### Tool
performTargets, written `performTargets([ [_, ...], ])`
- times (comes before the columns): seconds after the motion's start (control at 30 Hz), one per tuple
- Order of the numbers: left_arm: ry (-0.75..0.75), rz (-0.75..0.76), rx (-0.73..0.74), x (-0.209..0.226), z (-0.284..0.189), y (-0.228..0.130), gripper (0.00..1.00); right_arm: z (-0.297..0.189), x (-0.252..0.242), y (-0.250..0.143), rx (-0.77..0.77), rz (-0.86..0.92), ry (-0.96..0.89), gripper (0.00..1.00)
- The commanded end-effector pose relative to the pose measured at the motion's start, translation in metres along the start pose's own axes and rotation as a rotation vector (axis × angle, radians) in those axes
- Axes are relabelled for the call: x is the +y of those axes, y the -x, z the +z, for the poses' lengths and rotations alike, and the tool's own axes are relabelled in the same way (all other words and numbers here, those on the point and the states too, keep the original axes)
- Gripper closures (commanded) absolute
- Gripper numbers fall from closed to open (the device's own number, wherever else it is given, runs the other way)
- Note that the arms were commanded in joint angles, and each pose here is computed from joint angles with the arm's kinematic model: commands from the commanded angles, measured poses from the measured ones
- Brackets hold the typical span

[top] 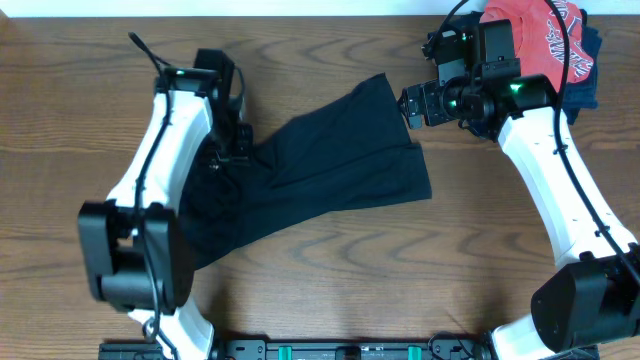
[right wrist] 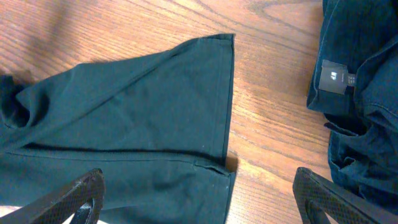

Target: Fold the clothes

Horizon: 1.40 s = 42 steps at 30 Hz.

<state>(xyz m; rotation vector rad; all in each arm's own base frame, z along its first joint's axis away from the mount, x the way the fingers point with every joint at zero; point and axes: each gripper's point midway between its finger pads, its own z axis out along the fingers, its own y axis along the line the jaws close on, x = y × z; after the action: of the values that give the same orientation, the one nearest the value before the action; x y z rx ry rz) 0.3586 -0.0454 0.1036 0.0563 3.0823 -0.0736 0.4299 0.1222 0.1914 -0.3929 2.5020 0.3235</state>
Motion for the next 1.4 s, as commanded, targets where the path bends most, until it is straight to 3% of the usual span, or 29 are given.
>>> performTargets([
  [0.0,0.009,0.033,-0.02,0.003,0.006,0.009,0.47,0.0,0.002,0.006,-0.012,-0.02,0.001,0.05],
  [0.43,0.008,0.134,0.016,0.004,0.071,0.031,0.47,0.0,0.002,0.003,0.003,-0.017,0.001,0.05],
  [0.77,-0.006,0.146,0.01,0.002,0.082,0.036,0.46,0.0,0.002,0.003,0.002,-0.018,0.001,0.05],
  [0.93,-0.121,0.174,0.031,-0.018,0.085,0.031,0.46,0.0,0.002,0.003,0.002,-0.017,0.001,0.05],
  [1.1,-0.118,0.094,0.076,-0.014,0.086,0.021,0.47,0.0,0.002,0.001,0.008,-0.016,0.002,0.05],
  [1.23,-0.115,0.013,0.1,-0.009,0.085,0.017,0.6,0.0,0.002,0.001,0.01,-0.016,0.002,0.06],
  [1.37,-0.114,0.001,0.096,-0.009,0.085,0.018,0.81,0.0,0.002,0.002,0.006,-0.017,0.002,0.05],
])
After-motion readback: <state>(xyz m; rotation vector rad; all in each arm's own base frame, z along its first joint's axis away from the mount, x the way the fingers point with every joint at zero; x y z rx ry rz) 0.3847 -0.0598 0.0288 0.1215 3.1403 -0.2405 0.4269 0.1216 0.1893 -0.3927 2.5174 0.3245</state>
